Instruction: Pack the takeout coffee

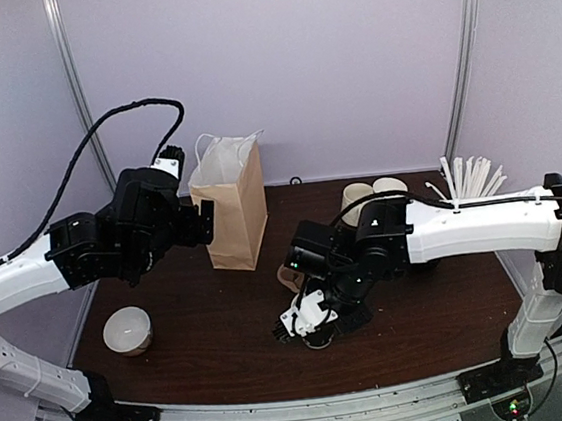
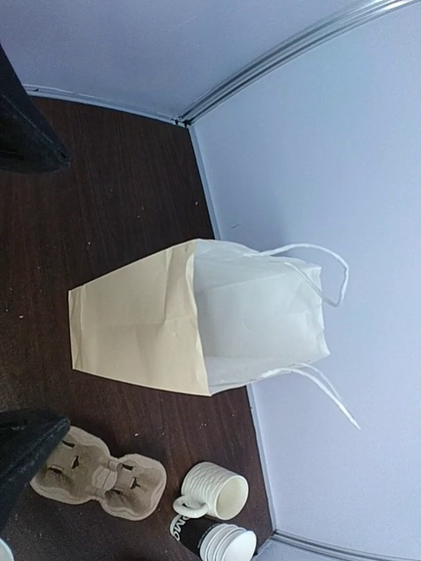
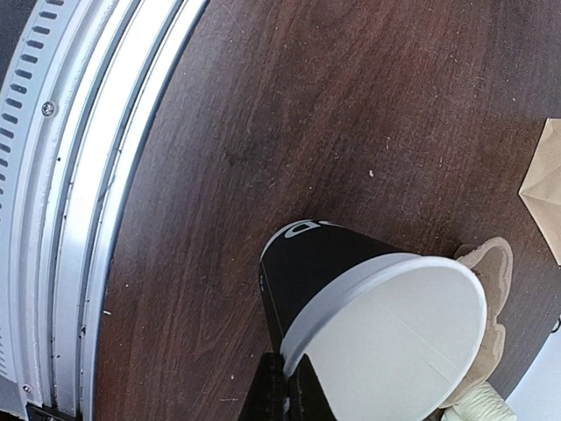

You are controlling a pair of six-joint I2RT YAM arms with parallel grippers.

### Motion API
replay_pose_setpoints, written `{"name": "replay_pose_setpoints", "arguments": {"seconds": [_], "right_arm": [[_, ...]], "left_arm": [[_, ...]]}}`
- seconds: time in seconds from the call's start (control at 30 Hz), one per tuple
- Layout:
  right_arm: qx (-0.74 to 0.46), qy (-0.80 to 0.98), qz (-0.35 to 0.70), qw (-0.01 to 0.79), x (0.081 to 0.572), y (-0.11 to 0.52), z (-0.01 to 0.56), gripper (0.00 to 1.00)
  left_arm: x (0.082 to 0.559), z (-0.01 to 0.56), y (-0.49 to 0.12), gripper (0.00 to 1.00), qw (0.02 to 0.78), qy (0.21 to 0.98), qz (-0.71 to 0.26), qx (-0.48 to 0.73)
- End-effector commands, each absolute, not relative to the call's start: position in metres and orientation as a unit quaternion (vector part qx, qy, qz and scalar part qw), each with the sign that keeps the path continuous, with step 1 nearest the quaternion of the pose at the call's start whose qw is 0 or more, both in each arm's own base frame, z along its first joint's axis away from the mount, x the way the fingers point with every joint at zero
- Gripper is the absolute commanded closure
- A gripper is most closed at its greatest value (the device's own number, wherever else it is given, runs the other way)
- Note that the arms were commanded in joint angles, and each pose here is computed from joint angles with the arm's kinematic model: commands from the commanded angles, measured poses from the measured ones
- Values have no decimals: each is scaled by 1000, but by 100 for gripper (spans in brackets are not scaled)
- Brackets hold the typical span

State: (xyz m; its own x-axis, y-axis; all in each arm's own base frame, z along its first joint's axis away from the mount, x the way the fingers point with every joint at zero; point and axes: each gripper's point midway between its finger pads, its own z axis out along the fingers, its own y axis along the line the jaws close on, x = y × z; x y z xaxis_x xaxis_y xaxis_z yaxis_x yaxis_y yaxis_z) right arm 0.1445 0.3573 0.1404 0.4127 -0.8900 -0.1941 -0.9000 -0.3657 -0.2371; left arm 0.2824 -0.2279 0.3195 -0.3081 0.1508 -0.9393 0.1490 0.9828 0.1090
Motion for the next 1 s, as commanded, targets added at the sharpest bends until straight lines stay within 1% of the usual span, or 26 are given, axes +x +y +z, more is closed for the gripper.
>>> {"name": "replay_pose_setpoints", "arguments": {"seconds": [0.0,0.1,0.2,0.37,0.4,0.53,0.6,0.67,0.77,0.8,0.83,0.87,0.9,0.93,0.97], "right_arm": [[-818,550,14,171,149,368,134,100],[-818,551,16,168,148,369,128,100],[-818,551,17,163,147,368,125,96],[-820,551,20,153,144,367,120,96],[-819,552,21,153,144,367,120,94],[-820,552,28,149,140,363,128,76],[-820,551,34,148,136,358,142,68],[-821,549,43,151,130,351,161,63],[-816,551,76,159,122,339,194,62],[-808,560,89,163,124,334,203,62],[-797,572,100,169,128,329,211,62],[-782,588,108,177,137,324,217,62],[-762,608,113,190,148,319,221,62],[-739,631,116,205,163,312,224,62],[-714,656,120,215,175,304,225,62]], "left_arm": [[284,325,-228,4,592,800,-11,96],[283,322,-234,3,586,802,-17,113],[283,320,-237,3,582,804,-20,122],[284,319,-240,4,580,804,-18,128],[284,319,-240,4,579,805,-18,130],[284,317,-244,4,576,806,-23,136],[284,317,-247,4,573,807,-24,143],[284,318,-252,4,569,807,-25,155],[283,317,-263,5,562,806,-36,181],[282,315,-269,9,558,804,-43,201],[280,313,-281,16,550,800,-56,232],[277,309,-291,21,540,798,-65,261],[276,306,-299,23,527,800,-68,276],[276,303,-303,19,517,805,-69,282],[276,299,-308,13,506,810,-70,287]]}}
